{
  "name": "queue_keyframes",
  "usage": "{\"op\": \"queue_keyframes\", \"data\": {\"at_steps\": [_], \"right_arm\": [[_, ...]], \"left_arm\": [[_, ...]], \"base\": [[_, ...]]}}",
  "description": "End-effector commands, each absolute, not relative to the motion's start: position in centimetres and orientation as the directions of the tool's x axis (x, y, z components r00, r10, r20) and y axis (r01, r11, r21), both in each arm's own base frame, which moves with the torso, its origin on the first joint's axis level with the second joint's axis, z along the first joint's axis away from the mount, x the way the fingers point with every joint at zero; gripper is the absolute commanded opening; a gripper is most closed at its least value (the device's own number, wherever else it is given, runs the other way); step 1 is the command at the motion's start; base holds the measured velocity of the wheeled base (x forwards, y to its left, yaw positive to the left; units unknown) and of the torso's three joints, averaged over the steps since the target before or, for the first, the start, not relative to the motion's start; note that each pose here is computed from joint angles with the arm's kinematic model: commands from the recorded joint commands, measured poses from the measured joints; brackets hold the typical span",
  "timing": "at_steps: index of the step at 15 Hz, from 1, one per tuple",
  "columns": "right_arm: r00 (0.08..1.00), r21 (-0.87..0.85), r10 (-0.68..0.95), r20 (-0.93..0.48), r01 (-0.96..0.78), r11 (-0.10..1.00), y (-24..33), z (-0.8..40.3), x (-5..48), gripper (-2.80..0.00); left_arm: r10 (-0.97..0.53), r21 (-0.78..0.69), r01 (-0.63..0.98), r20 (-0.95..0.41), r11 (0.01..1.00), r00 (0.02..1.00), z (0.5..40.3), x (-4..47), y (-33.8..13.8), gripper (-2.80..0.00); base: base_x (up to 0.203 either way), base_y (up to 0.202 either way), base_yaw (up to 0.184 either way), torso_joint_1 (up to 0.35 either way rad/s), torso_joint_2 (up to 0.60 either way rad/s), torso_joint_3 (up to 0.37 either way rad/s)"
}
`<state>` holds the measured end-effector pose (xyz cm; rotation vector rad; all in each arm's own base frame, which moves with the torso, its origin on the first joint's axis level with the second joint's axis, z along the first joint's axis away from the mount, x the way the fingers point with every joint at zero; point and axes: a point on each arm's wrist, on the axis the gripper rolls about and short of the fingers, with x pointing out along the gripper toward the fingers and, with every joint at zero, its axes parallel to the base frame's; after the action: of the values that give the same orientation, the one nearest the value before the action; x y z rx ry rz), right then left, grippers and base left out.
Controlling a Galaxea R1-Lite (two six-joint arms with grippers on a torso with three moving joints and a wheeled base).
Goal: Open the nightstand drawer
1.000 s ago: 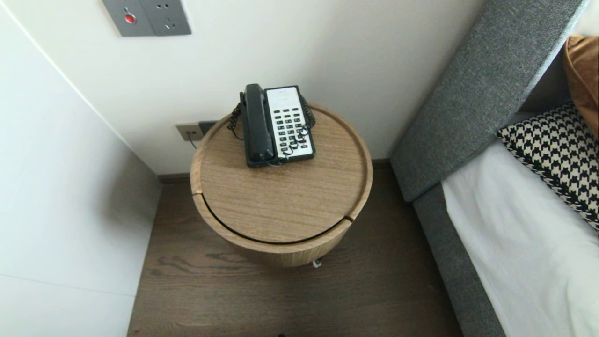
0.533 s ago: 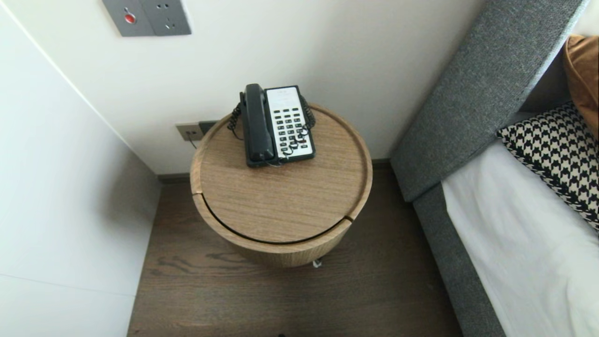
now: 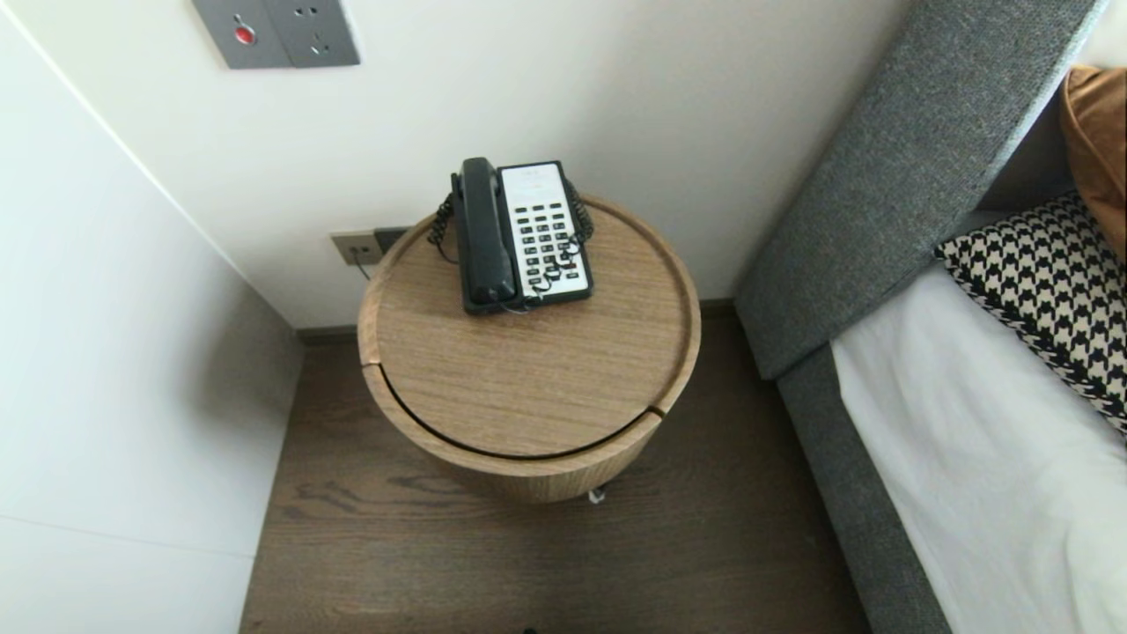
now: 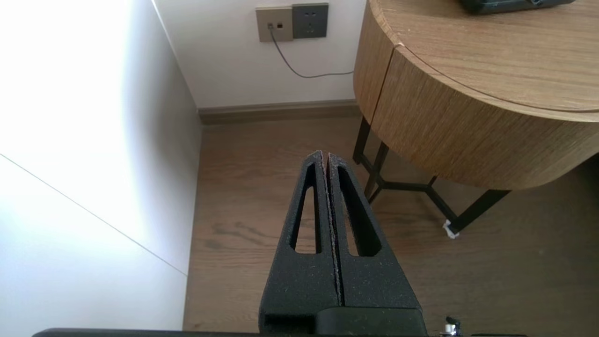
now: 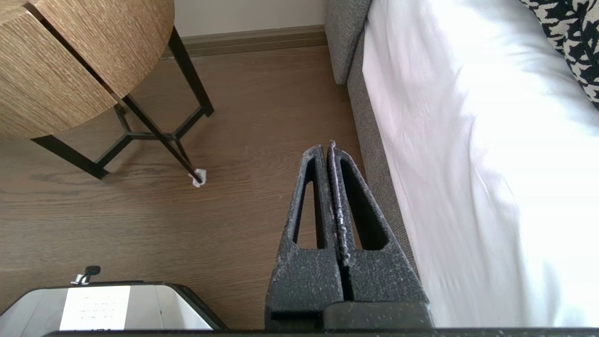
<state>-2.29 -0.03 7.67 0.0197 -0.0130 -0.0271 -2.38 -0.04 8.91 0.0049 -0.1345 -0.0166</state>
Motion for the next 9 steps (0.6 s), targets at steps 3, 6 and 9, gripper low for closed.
{"op": "queue_keyframes", "data": {"at_steps": [3,6,9], "right_arm": [[0.999,0.020,-0.028,0.018,0.027,0.999,-0.03,7.52,-2.33,-2.80],[0.999,0.020,-0.028,0.018,0.027,0.999,-0.03,7.52,-2.33,-2.80],[0.999,0.019,-0.028,0.017,0.027,0.999,-0.03,7.51,-2.33,-2.80]], "left_arm": [[-0.017,0.006,0.016,0.075,1.000,0.997,7.70,-1.97,-0.04,-2.80],[-0.017,0.006,0.016,0.084,1.000,0.996,7.69,-2.04,-0.04,-2.80],[-0.016,0.006,0.015,0.090,1.000,0.996,7.75,-2.04,-0.04,-2.80]], "base": [[0.000,0.000,0.000,0.000,0.00,0.000],[0.000,0.000,0.000,0.000,0.00,0.000],[0.000,0.000,0.000,0.000,0.00,0.000]]}}
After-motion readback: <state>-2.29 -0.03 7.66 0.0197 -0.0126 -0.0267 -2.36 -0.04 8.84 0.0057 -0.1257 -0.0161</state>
